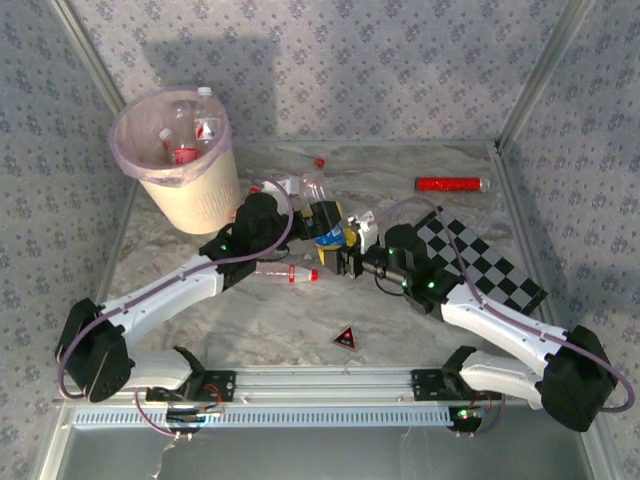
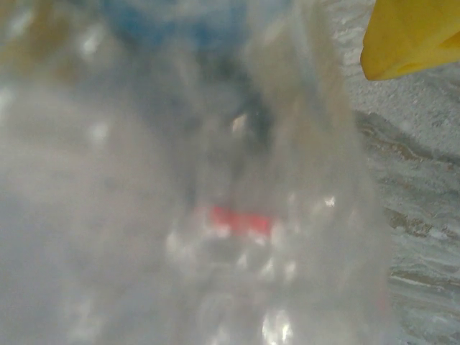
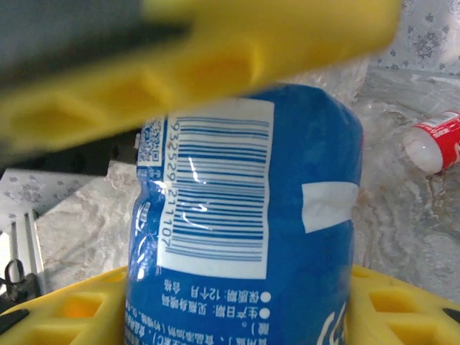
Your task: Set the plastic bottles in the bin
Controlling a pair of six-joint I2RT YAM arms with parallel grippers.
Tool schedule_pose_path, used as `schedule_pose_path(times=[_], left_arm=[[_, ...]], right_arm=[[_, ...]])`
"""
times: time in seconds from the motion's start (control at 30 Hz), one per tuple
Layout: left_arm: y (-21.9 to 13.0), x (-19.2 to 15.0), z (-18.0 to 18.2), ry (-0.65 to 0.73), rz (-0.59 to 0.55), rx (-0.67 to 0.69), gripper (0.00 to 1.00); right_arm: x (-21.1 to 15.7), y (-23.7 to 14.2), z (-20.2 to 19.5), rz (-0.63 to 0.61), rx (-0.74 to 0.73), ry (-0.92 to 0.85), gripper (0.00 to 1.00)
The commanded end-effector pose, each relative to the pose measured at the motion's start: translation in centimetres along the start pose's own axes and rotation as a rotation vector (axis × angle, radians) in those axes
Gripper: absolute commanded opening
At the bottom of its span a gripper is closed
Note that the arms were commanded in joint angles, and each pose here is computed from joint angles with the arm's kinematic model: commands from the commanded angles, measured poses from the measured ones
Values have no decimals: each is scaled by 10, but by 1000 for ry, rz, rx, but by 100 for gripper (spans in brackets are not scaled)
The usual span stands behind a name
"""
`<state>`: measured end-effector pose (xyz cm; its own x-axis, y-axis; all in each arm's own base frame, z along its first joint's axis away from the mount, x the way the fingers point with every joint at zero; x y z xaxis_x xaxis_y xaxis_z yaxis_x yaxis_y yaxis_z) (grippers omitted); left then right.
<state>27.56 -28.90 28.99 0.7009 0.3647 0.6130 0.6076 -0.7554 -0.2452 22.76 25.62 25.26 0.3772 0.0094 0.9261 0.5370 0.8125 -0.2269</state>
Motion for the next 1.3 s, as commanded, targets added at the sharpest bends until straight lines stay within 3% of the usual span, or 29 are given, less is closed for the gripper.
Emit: schedule_pose_path(times=[0.0, 0.3, 0.5, 0.7, 0.8, 1.0, 1.1, 1.27], left_arm=[[3, 18, -29, 9, -82, -78, 99], [24, 14, -25, 14, -43, -62, 74], [26, 13, -23, 21, -38, -47, 46], [25, 14, -25, 38, -35, -44, 38], [25, 16, -27, 56, -27, -33, 38], [18, 26, -27, 83, -28, -12, 35], [6, 40, -27, 129, -27, 23, 35], [-39, 94, -29, 278, -65, 128, 35]], right_arm=[[20, -1, 5, -105, 30, 19, 20], [22, -3, 9, -111, 56, 17, 20], [19, -2, 7, -96, 39, 11, 23], [24, -3, 4, -89, 20, 1, 28], [25, -6, 2, -86, 5, 1, 37], [27, -19, -12, -55, -70, -23, 99], [32, -35, -23, -50, -140, -46, 100], [26, -55, -35, -9, -223, -66, 100]])
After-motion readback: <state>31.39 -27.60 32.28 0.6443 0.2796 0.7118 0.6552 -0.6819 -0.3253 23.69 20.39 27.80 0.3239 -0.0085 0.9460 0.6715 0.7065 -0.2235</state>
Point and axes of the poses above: each hand's point on the last joint's axis, 136 mm out from that joint toward the fingers, its own y axis out along the fingers, its own z axis along the line the jaws close on, x = y × z, the point moved 4 cm from there along -y, back along the fingers, and after that the axes turned 1 degree about -y, right-handed, at the moved point
